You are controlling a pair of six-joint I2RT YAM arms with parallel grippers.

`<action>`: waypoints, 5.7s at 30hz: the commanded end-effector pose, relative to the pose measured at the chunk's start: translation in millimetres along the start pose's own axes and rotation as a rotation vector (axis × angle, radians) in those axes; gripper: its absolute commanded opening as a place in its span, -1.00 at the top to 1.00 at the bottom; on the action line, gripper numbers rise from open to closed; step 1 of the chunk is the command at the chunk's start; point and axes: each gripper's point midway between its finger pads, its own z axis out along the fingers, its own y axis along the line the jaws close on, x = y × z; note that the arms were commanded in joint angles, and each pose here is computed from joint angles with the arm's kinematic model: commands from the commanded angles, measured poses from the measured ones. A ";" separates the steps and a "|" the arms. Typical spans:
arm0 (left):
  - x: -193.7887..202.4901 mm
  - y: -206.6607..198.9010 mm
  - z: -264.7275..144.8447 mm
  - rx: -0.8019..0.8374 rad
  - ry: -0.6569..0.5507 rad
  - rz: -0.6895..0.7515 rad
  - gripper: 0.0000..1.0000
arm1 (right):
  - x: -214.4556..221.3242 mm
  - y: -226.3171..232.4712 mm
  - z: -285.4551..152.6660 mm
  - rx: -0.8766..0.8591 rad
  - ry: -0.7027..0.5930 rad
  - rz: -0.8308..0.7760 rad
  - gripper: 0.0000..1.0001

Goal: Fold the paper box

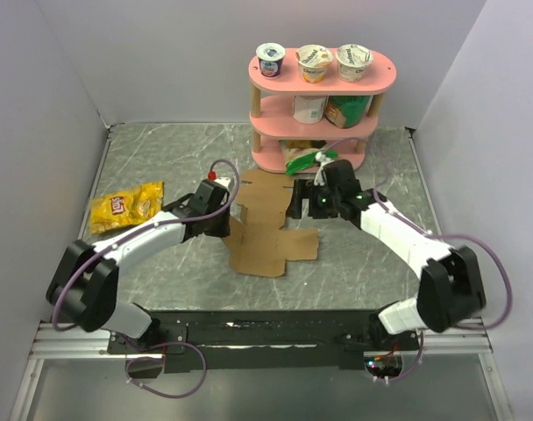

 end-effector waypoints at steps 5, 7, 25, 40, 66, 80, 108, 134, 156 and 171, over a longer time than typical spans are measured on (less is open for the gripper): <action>-25.8 -19.6 -42.4 0.113 -0.030 0.195 0.61 | 5.5 18.7 18.8 -0.104 -0.017 -0.094 -0.99; -25.5 -19.6 -40.7 0.115 0.000 0.246 0.60 | 10.4 11.4 28.0 -0.083 0.044 -0.051 -0.97; -29.6 -21.9 -28.2 0.128 -0.040 0.257 0.53 | -6.8 -6.8 115.0 0.002 0.093 0.059 -0.46; -56.9 23.0 -73.1 -0.045 -0.332 -0.115 -0.92 | 29.0 -46.6 93.5 0.267 0.111 0.337 1.00; 60.8 -20.5 -19.8 0.348 -0.194 -0.565 -0.71 | 93.1 -54.6 48.9 0.407 -0.137 1.283 1.00; 58.5 -38.4 14.8 0.292 -0.157 -0.582 0.22 | 108.7 -52.4 51.6 0.424 -0.108 1.240 1.00; -58.5 15.2 45.4 -0.308 0.170 0.639 0.98 | 6.4 -78.0 -76.6 0.296 -0.468 0.335 -0.99; -66.6 -30.6 58.5 -0.402 -0.042 1.110 0.98 | 2.1 -67.8 14.4 -0.093 -0.239 0.203 -0.99; -53.5 -70.1 47.9 -0.110 -0.093 1.007 0.98 | -2.1 -48.3 78.2 -0.418 0.060 0.173 -0.79; -39.8 -72.0 50.3 -0.065 -0.007 1.002 0.98 | 23.2 -1.8 53.5 -0.399 0.015 -0.073 0.19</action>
